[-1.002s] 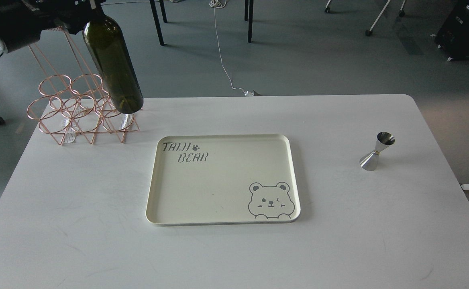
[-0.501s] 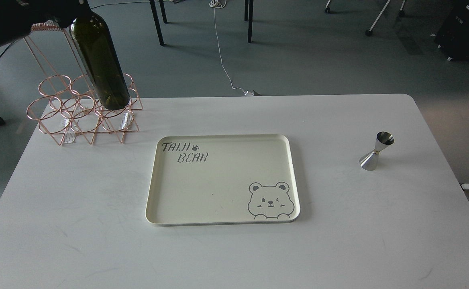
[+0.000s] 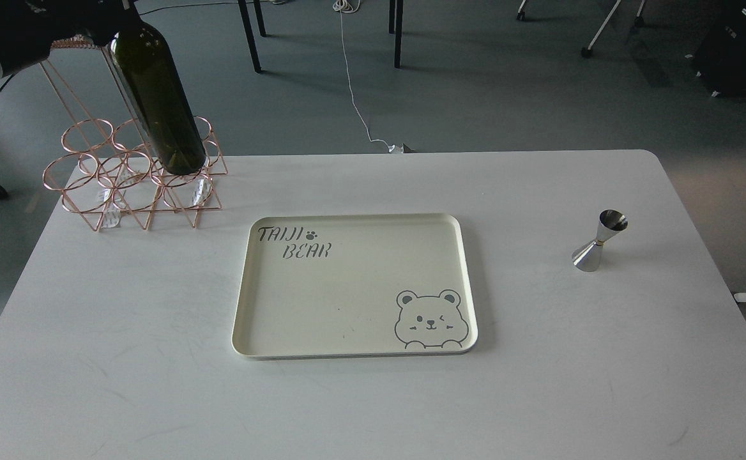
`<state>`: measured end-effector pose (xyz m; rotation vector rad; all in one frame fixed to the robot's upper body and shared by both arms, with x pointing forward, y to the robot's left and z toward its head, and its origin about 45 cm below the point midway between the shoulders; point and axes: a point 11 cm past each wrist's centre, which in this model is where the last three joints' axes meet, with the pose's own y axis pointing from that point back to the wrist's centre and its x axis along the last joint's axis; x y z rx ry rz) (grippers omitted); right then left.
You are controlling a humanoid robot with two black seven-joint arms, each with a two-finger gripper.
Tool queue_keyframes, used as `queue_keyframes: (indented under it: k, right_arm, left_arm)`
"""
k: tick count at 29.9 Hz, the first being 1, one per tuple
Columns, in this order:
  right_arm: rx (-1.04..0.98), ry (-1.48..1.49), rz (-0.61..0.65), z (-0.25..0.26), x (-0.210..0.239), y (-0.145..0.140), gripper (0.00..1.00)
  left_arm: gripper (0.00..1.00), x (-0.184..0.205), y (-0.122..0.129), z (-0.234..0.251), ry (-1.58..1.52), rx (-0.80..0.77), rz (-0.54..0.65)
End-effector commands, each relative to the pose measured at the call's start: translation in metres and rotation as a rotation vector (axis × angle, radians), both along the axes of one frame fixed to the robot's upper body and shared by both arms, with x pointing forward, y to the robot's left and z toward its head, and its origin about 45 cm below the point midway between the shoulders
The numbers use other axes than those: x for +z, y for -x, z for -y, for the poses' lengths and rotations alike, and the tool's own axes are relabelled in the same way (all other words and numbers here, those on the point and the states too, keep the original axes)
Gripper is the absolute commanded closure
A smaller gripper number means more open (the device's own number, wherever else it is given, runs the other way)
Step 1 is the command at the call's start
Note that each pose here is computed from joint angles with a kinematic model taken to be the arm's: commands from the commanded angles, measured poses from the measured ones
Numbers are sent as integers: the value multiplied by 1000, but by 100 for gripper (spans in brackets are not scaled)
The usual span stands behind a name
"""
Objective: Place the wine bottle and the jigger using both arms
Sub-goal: 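Lower the bottle into a slot of the copper rack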
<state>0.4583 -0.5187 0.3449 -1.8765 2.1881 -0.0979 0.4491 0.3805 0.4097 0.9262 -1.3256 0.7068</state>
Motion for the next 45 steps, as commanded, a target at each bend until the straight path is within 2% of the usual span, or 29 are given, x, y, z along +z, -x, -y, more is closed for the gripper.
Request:
queue_keyframes:
  k: [1,33,45]
  right_arm:
    - [-1,0,-1,0,-1,0,4]
    - [0,1,-2,0,-1,0,4]
    - [0,1,-1,0,0,0,4]
  left_arm:
    - [84,-5,0,-1,-12,1,-10]
    - [84,-23,0,-9,-23,21,-46]
    - [83,-55,-4,-13,-46,41,-88]
